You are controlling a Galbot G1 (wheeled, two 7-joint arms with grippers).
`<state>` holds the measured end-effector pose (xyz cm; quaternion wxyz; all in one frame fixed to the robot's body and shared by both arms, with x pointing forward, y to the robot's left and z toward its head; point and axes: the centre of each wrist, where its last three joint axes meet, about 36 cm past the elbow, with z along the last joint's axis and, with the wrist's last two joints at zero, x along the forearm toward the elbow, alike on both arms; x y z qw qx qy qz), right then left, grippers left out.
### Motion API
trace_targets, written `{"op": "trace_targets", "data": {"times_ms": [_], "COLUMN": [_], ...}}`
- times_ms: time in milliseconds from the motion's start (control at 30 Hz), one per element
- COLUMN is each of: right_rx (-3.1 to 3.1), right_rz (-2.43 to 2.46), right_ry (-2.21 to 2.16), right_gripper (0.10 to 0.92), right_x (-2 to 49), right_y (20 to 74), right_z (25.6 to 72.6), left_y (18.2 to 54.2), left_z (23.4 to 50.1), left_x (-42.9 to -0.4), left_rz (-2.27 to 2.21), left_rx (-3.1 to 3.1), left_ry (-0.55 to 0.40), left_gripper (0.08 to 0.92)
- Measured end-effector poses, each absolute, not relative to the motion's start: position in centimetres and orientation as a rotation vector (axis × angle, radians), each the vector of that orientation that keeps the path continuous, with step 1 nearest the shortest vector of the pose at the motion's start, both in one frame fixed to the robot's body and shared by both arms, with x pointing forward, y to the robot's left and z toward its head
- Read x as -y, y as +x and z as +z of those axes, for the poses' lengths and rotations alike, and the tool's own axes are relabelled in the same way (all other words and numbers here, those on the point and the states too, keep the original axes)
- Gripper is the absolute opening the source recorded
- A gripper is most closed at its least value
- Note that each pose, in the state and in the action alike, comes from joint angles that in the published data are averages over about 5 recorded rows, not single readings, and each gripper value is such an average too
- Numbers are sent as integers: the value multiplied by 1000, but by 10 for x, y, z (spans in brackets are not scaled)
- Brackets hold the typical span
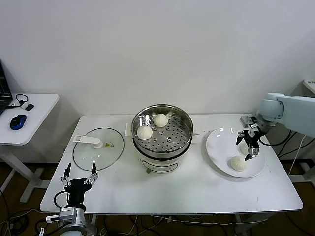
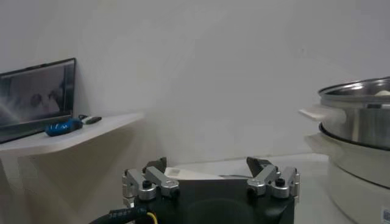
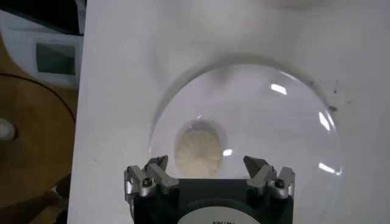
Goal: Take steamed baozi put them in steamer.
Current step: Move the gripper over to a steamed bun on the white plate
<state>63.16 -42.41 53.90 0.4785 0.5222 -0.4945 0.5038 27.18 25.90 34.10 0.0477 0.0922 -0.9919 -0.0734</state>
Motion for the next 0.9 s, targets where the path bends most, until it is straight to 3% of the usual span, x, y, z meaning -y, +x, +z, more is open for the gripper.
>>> {"op": "trace_targets", "data": {"times_ms": [333, 900], "right_rx": [1220, 1235], "right_rz": [1203, 1178], "right_ry": [1275, 1253], "right_gripper": [823, 823], "right_x": [435, 442], "right_y": [629, 633], "right_z": [495, 460], "left_y": [270, 270], "left_z": [340, 338], "left_x": [-263, -266], "left_rz": [-235, -245], "left_rx": [3020, 3014], "left_ry": [297, 309], "left_gripper": [823, 823]}}
